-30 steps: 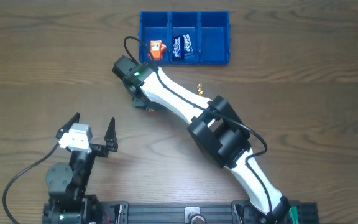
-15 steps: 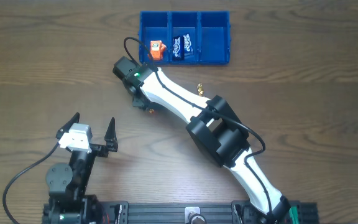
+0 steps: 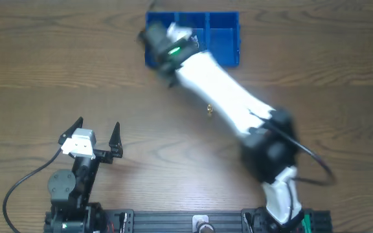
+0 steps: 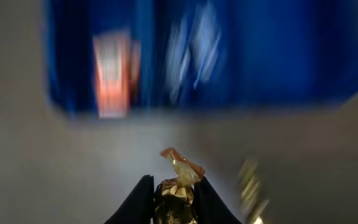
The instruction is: Sort Candies Into Trays
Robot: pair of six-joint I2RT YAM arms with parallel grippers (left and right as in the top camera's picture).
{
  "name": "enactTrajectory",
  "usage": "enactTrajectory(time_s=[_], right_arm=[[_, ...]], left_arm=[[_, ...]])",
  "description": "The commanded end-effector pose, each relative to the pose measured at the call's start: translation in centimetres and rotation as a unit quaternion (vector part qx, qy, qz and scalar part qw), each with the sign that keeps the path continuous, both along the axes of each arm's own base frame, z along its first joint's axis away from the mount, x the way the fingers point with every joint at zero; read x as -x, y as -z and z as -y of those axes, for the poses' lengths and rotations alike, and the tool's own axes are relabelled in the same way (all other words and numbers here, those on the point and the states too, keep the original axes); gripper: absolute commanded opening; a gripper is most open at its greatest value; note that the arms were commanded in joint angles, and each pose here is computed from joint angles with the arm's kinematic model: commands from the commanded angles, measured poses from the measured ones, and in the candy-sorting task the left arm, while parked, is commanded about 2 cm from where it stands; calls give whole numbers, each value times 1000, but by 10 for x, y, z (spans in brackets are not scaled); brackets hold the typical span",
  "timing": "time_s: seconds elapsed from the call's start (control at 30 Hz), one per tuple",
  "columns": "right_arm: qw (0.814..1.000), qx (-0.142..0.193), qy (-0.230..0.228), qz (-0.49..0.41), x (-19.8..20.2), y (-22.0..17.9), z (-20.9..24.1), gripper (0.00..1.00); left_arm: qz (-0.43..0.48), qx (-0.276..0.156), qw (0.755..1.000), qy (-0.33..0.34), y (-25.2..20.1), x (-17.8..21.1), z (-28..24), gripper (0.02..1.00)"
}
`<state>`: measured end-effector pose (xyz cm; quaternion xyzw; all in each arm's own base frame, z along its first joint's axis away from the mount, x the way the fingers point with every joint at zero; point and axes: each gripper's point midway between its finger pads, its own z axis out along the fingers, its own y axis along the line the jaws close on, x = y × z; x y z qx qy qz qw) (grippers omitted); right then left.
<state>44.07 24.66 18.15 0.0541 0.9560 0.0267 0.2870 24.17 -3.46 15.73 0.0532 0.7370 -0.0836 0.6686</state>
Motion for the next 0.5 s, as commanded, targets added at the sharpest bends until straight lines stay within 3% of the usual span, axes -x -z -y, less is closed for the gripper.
enactTrajectory(time_s=[0.03, 0.13, 0.33, 0.5], right_arm=[[995, 72, 17, 71, -52, -37, 84, 110], [995, 74, 29, 65, -68, -25, 106, 110], [997, 68, 29, 24, -94, 35, 121, 110], [997, 68, 29, 25, -98, 41, 121, 110]], left_arm=[[-22, -6, 1000, 13, 17, 1, 4, 998], [-22, -6, 1000, 13, 17, 1, 4, 998], [-22, -6, 1000, 13, 17, 1, 4, 998], [-22, -6, 1000, 13, 17, 1, 4, 998]])
